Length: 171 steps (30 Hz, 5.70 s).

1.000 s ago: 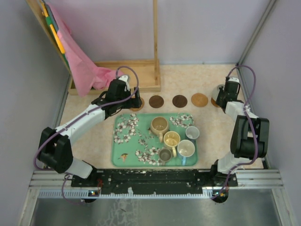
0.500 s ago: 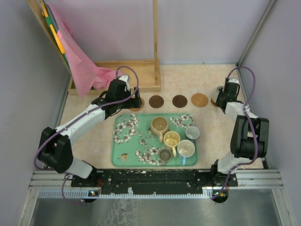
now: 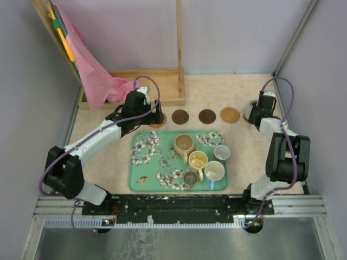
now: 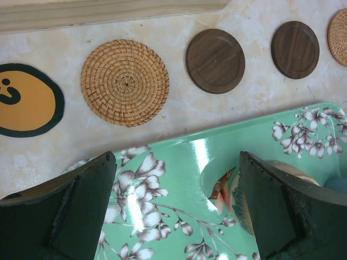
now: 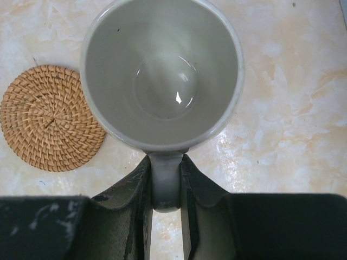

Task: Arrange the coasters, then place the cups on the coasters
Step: Place the cup on the coaster, then pick up the cup from the tray.

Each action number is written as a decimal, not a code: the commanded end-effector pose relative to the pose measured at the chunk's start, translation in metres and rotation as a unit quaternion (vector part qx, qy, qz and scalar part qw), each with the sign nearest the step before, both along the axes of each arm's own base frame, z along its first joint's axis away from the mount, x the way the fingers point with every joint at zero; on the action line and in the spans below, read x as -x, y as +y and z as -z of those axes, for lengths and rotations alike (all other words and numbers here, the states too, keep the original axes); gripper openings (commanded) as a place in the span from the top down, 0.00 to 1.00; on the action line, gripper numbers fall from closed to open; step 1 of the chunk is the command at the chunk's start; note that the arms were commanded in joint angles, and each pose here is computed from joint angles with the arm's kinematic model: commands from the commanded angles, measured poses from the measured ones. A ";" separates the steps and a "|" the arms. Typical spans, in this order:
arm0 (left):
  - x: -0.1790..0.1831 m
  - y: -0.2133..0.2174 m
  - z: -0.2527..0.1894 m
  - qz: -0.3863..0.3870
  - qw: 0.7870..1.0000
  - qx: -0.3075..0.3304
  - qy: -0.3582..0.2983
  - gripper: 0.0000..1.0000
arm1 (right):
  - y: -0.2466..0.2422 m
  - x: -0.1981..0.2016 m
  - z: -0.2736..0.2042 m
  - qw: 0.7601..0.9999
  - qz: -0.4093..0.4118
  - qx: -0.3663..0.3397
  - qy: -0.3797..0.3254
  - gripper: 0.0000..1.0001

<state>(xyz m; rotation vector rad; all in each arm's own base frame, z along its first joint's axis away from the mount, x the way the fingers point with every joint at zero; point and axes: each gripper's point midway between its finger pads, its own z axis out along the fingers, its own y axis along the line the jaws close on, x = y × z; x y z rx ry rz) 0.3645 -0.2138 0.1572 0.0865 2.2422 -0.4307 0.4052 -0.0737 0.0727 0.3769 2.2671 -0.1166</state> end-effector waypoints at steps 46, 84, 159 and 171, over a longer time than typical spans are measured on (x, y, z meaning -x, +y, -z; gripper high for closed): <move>0.001 -0.005 -0.004 0.005 1.000 0.012 -0.008 0.00 | -0.011 -0.019 -0.017 0.998 0.020 0.016 -0.049 0.76; 0.002 -0.004 -0.006 0.003 1.000 0.014 -0.011 0.00 | -0.007 0.001 -0.035 0.996 0.047 0.007 -0.069 0.67; -0.002 0.000 0.000 -0.007 1.000 -0.005 -0.001 0.00 | 0.272 0.265 -0.101 0.956 -0.225 -0.164 0.091 0.71; -0.002 -0.001 0.001 -0.007 1.000 -0.003 0.000 0.00 | 0.268 0.310 -0.098 0.946 -0.232 -0.184 0.134 0.75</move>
